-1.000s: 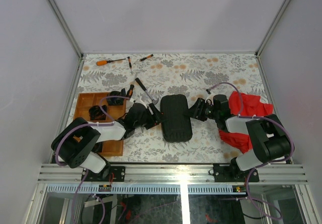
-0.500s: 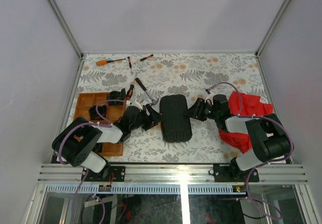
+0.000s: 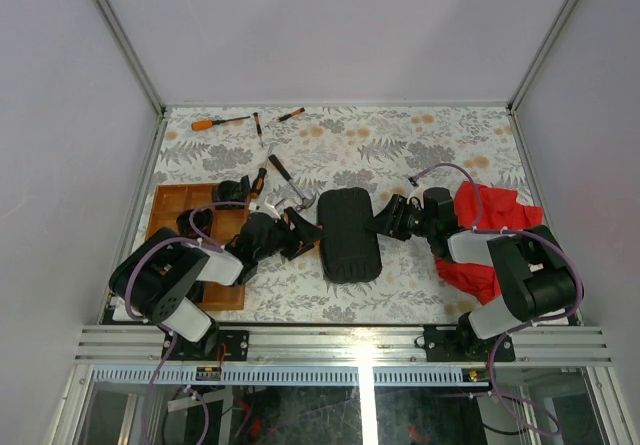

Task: Sort the tools into containers
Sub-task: Open the storage box at the center of the board.

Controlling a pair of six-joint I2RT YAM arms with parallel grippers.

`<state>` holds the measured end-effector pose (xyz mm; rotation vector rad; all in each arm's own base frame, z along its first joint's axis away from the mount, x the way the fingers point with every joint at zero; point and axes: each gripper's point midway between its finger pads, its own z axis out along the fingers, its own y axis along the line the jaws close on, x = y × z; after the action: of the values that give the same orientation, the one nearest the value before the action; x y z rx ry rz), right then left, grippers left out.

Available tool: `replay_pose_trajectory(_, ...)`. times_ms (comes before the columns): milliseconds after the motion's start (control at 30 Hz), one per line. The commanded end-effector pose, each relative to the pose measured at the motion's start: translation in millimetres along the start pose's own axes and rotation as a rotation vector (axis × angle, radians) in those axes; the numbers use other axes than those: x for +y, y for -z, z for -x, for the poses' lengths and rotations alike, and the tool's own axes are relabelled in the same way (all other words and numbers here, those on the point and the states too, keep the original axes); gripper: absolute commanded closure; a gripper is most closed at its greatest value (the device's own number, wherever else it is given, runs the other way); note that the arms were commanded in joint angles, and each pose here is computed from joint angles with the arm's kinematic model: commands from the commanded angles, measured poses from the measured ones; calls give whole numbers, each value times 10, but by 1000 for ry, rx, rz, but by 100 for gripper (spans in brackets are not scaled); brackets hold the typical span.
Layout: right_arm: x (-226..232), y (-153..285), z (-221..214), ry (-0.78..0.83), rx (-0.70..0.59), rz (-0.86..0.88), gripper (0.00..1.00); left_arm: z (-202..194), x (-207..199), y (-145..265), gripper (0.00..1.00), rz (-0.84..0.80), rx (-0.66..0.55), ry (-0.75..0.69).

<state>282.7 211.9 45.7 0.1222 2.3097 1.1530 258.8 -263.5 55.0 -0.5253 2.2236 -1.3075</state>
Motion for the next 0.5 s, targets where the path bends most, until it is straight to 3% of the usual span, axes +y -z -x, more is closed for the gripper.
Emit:
replay_pose_trajectory(0,-633,92,-525,-43,145,-240,50,80,-234,25,31,-121,-22,3)
replay_pose_trajectory(133,-634,83,-524,-45,147,-239,50,96,-242,41,34,-143,-22,26)
replay_pose_trajectory(333,-639,76,-536,-47,154,-239,50,104,-270,41,50,-163,-19,39)
replay_pose_trajectory(467,-643,74,-539,-49,156,-240,50,102,-267,39,51,-161,-17,37)
